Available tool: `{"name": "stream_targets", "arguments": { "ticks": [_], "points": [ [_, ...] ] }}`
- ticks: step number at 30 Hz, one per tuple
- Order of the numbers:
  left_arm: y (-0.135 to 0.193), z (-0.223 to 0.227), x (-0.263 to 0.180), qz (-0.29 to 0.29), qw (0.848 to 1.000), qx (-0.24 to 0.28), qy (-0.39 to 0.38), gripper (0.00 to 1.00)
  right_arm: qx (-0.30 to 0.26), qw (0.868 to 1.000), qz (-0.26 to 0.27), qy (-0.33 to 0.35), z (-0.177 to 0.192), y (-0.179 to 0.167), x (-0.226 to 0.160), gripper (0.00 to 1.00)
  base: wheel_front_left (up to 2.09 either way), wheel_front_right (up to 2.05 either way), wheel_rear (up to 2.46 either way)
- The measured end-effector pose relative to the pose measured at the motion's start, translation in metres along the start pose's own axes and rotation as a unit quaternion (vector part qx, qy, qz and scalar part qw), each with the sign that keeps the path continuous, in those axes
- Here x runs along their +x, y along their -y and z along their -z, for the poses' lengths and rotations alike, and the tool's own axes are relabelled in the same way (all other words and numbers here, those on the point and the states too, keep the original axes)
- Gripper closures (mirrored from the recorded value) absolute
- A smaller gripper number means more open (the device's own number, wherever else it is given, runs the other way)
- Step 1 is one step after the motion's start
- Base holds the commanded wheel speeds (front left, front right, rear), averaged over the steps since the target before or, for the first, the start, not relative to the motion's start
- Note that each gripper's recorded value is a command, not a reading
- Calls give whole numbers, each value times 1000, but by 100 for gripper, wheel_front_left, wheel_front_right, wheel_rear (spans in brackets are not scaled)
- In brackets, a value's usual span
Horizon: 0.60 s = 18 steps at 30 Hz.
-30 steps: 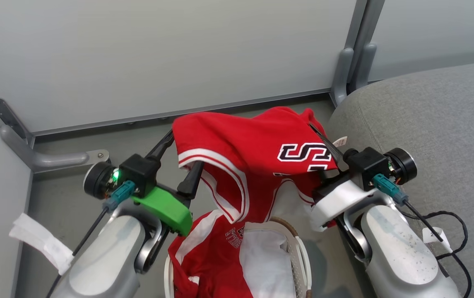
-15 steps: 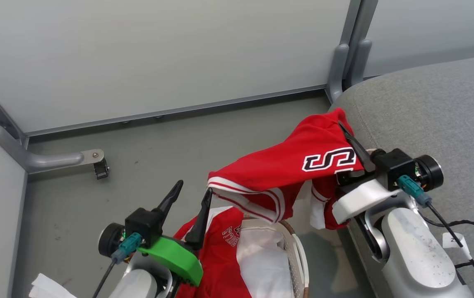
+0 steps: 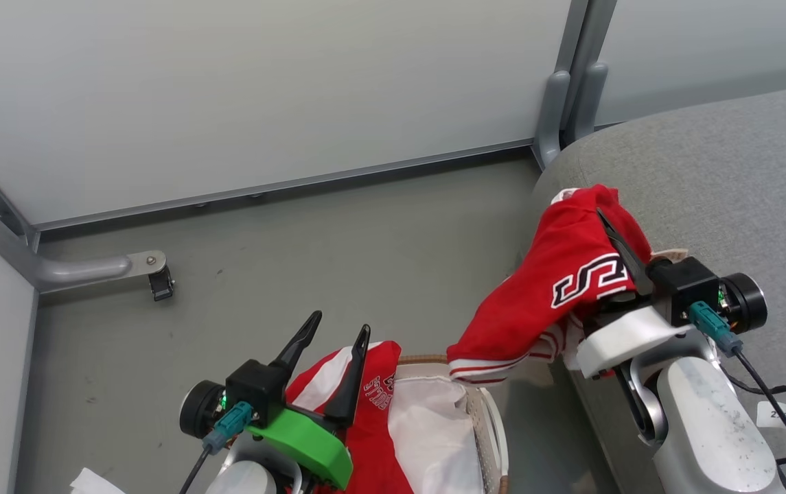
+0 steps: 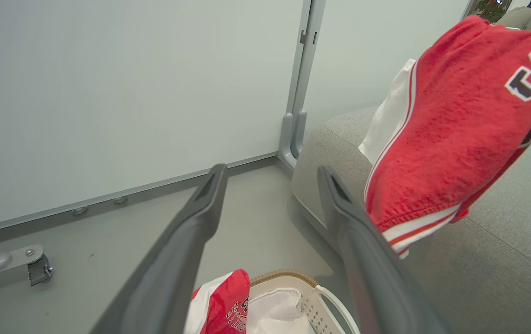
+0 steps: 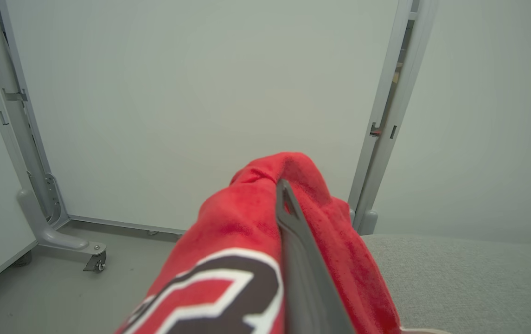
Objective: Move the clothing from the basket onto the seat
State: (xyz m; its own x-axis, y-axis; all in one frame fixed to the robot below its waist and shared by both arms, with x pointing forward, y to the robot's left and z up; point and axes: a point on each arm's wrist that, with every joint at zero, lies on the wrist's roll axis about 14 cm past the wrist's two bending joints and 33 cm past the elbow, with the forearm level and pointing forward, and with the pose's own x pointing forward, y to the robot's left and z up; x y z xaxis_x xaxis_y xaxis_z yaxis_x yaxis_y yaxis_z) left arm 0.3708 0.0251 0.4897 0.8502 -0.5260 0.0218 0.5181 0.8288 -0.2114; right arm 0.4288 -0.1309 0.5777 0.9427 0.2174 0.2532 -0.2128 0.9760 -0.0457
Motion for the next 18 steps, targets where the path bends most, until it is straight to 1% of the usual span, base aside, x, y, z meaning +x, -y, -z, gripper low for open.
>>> {"name": "stream_targets", "arguments": {
  "ticks": [6,12,18],
  "points": [
    [7,-3,1,7,1000,-4,6,0,4,1000,10,-12,7,5,-12,100,0,0,0],
    [11,0,1,12,1000,-7,3,0,5,1000,17,-13,7,8,-16,100,0,0,0],
    [20,4,9,32,999,-6,-2,0,-1,999,39,-11,4,25,-22,100,0,0,0]
  ]
}}
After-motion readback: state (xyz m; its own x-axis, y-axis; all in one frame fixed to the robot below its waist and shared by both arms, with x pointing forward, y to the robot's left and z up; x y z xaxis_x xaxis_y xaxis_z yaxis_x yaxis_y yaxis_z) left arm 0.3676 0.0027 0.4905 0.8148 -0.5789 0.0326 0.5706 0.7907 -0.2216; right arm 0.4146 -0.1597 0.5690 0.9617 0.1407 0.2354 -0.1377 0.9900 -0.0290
